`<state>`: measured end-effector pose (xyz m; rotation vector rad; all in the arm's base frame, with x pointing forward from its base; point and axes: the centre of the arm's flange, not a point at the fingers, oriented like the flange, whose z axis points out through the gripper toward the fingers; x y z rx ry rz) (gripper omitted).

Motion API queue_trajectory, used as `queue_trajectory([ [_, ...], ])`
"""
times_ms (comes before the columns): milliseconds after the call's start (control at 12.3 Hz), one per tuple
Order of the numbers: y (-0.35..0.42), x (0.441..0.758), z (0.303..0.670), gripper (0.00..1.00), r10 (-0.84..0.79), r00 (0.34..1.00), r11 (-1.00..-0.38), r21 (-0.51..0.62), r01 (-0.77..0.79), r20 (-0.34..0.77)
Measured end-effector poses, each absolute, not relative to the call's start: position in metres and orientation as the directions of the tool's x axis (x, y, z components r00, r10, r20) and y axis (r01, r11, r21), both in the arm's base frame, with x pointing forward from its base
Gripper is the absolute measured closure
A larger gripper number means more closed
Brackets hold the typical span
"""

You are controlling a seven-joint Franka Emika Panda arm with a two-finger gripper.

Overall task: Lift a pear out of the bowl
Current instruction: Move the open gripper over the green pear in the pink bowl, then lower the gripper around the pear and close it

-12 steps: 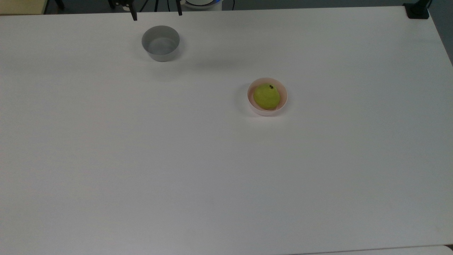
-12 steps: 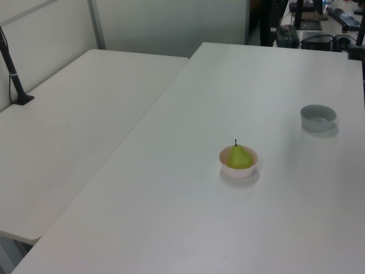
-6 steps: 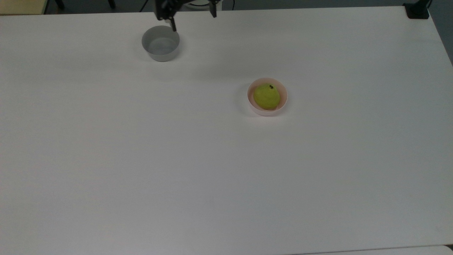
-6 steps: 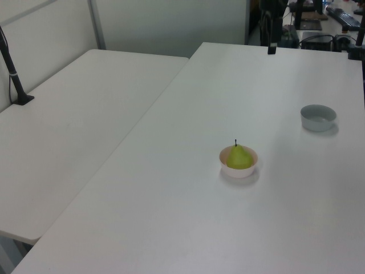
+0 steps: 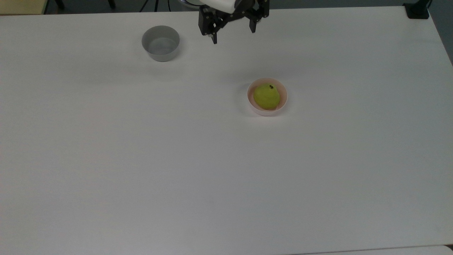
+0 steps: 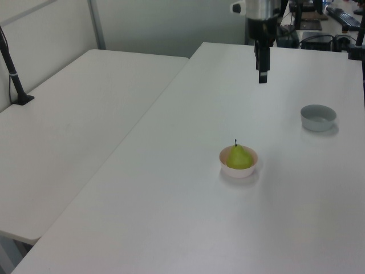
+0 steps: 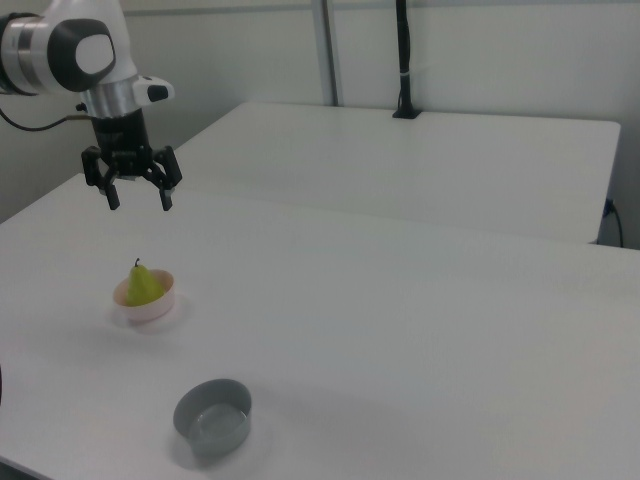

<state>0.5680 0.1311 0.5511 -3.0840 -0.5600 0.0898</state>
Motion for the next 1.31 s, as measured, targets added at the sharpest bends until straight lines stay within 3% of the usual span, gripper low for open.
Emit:
queue_trajectory([
  [408,0.172,0.581,0.481,0.0,0.244,0.969,-0.969,-0.023,0.245,0.03],
  [734,0.194,0.583,0.427,0.0,0.248,0.969,-0.968,-0.03,0.248,-0.008],
  [1305,0.236,0.583,0.375,0.03,0.278,0.96,-0.96,-0.054,0.276,-0.033],
])
